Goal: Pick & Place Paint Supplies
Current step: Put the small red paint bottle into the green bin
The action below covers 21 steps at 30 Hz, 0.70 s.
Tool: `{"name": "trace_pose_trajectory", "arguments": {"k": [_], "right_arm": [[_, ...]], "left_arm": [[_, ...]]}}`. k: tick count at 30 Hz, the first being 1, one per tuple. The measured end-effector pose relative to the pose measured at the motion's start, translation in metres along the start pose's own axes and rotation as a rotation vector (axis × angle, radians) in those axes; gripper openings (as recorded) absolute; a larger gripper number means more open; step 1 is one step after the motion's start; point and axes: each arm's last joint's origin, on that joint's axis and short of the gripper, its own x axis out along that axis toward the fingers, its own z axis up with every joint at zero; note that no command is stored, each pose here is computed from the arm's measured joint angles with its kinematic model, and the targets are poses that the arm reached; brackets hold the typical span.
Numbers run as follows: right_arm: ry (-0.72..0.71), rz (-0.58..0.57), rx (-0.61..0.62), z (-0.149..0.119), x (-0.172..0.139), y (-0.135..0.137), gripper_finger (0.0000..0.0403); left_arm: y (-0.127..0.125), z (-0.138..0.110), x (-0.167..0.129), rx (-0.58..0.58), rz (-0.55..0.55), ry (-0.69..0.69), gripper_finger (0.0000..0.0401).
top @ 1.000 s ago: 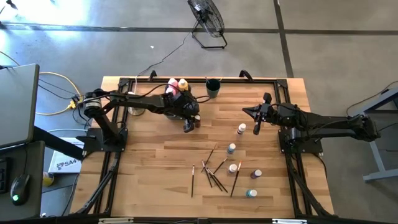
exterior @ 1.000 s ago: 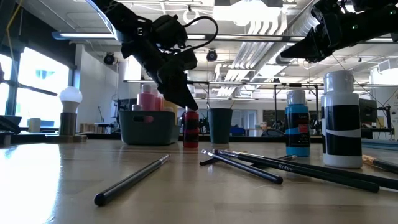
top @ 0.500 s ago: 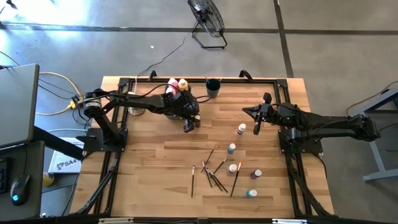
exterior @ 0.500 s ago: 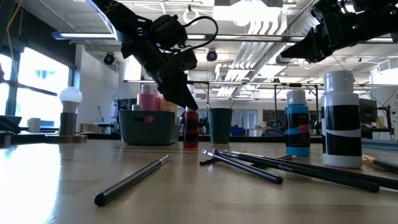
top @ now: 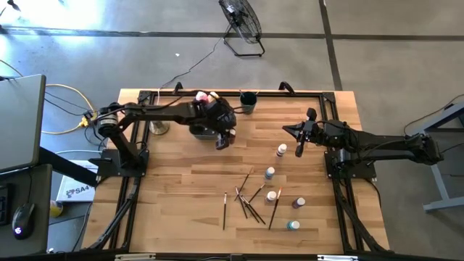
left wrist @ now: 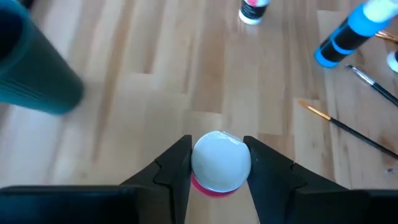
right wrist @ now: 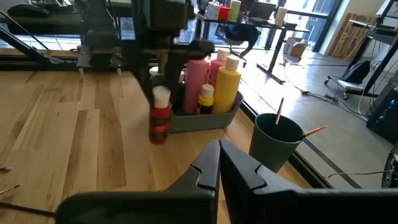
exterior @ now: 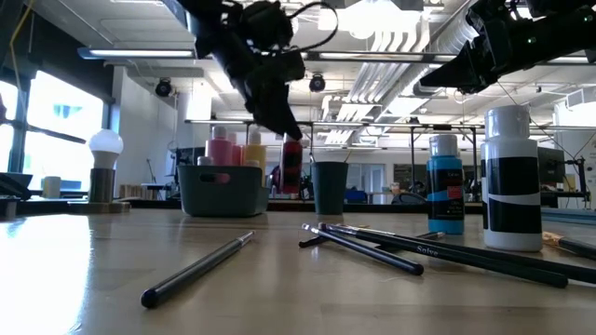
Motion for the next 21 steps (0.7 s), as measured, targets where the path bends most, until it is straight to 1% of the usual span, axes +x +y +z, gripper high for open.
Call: {"name": "trace_pose_trajectory", "arguments": {"k": [6, 9, 12, 15, 21], "right_arm": [[0.001, 0.0, 0.001, 0.0, 0.0, 0.0, 0.0004], [0.005, 0.001, 0.0, -0.001, 0.0, 0.0, 0.0004], [0.007, 0.001, 0.0, -0.001, 0.0, 0.0, 0.0004], [0.008, 0.001, 0.0, -0.001, 0.0, 0.0, 0.0004], [0.008, 0.001, 0.002, -0.001, 0.0, 0.0, 0.0004]], "left_arm": [[0.005, 0.024, -0.022, 0.003, 0.153, 0.036, 0.0129], [0.007, 0.029, -0.033, -0.02, 0.216, 0.06, 0.0129], [0.007, 0.031, -0.045, -0.031, 0.266, 0.056, 0.0129], [0.011, 0.028, -0.06, -0.074, 0.293, 0.072, 0.0126], [0.025, 0.019, -0.091, -0.18, 0.339, 0.092, 0.0124]]}}
